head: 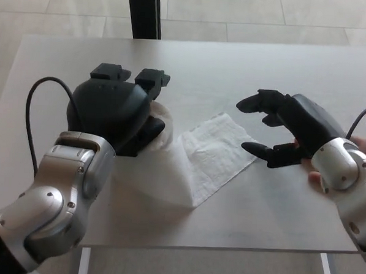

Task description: A toilet paper roll is kept in the middle of the desk infront of the robot. The robot places its left hand on the top of the toilet paper roll to hold it still and uses its right hand to tear off a piece of toilet paper from it and hands the paper to a person

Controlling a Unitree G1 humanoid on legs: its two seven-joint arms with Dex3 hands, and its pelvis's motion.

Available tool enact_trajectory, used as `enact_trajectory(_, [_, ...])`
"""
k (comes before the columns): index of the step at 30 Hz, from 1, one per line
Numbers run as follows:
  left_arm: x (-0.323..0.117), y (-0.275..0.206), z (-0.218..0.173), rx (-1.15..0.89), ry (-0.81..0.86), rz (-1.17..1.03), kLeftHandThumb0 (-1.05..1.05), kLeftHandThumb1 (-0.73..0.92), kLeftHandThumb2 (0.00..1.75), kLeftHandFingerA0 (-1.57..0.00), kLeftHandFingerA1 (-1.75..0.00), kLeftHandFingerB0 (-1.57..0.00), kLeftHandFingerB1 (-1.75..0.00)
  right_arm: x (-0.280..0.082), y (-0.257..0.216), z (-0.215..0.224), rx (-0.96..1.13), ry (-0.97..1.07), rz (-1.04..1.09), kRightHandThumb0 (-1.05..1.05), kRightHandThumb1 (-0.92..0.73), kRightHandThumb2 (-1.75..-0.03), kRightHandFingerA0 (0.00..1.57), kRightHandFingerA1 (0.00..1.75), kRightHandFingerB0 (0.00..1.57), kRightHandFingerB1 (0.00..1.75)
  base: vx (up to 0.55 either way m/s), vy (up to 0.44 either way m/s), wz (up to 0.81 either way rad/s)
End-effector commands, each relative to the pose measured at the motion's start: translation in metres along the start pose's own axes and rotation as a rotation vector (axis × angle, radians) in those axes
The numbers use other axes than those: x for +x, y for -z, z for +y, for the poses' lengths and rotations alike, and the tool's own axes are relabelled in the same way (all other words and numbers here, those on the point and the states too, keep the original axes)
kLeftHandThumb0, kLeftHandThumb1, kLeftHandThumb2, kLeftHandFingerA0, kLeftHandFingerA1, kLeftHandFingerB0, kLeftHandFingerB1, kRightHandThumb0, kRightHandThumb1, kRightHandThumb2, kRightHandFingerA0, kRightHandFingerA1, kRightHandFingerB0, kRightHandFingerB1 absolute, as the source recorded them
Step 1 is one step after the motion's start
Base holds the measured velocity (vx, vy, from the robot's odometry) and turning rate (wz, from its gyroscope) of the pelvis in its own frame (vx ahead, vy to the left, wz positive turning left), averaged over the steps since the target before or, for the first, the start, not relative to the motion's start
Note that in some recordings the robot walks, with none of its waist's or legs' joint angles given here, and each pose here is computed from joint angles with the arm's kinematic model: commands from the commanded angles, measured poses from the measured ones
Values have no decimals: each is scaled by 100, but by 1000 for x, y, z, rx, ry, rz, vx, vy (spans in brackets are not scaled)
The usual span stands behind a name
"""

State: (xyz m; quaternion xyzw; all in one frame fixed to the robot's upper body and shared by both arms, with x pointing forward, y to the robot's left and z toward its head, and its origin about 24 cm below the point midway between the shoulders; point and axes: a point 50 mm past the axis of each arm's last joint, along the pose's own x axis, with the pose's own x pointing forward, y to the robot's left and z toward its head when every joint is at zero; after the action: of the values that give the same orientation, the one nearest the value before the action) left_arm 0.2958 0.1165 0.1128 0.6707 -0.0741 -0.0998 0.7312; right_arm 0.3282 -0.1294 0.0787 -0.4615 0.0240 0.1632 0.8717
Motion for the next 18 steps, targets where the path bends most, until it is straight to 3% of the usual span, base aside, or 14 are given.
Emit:
enact_trajectory(1, [-7,16,-27,335,137,143,-36,54,108,-1,-52,0,-50,8,2,17,-361,-71,135,-70,-47,-84,6,53,20,46,0,0,0])
enact_trajectory(2, [-7,16,-28,332,129,142,-67,60,89,-11,-51,-7,-43,8,0,22,-384,-91,131,-72,-48,-85,3,49,19,46,0,0,0])
enact_trajectory(4, [-8,15,-30,332,124,143,-67,60,89,-12,-51,-9,-44,9,-1,26,-402,-105,133,-73,-48,-86,1,45,16,47,0,0,0])
enact_trajectory(5, [-8,14,-30,335,130,144,-64,78,63,-18,-47,-14,-33,10,-4,30,-417,-117,136,-77,-49,-87,1,38,17,49,0,0,0])
enact_trajectory(6, [-8,14,-31,338,138,147,-64,79,64,-17,-47,-14,-33,11,-7,33,-427,-124,137,-71,-62,-59,0,38,22,37,0,0,0])
enact_trajectory(7, [-8,14,-31,341,140,149,-64,79,63,-18,-49,-14,-33,12,-9,34,-429,-124,133,-71,-62,-59,0,33,21,37,0,0,0])
enact_trajectory(8, [-8,14,-30,343,139,151,-67,61,92,-13,-53,-10,-44,13,-13,35,-433,-121,124,-80,-49,-86,0,28,15,48,0,0,0])
enact_trajectory(9, [-9,14,-30,341,142,153,-67,62,91,-13,-53,-10,-44,14,-15,36,-436,-113,111,-82,-49,-85,0,25,16,48,0,0,0])
enact_trajectory(10, [-9,14,-31,336,145,157,-63,79,64,-16,-47,-15,-33,15,-18,37,-436,-103,98,-87,-51,-85,0,18,14,47,0,0,0])
enact_trajectory(11, [-10,16,-32,337,146,160,-64,81,63,-16,-47,-16,-33,16,-23,36,-444,-96,85,-93,-53,-84,0,9,13,44,0,0,0])
enact_trajectory(15, [-14,18,-37,354,142,168,-66,82,64,-17,-46,-17,-33,19,-37,36,-475,-84,47,-90,-55,-90,0,21,11,44,0,0,0])
enact_trajectory(16, [-17,18,-39,325,144,176,-63,81,64,-15,-46,-17,-34,20,-39,35,-477,-81,54,-71,-48,-88,0,34,10,46,0,0,0])
enact_trajectory(17, [-18,19,-41,310,147,184,-60,82,64,-15,-47,-16,-34,20,-40,35,-477,-77,59,-67,-47,-87,0,38,9,47,0,0,0])
enact_trajectory(18, [-19,20,-43,293,148,202,-56,82,65,-14,-47,-17,-33,20,-40,35,-482,-67,69,-60,-63,-60,0,37,15,39,0,0,0])
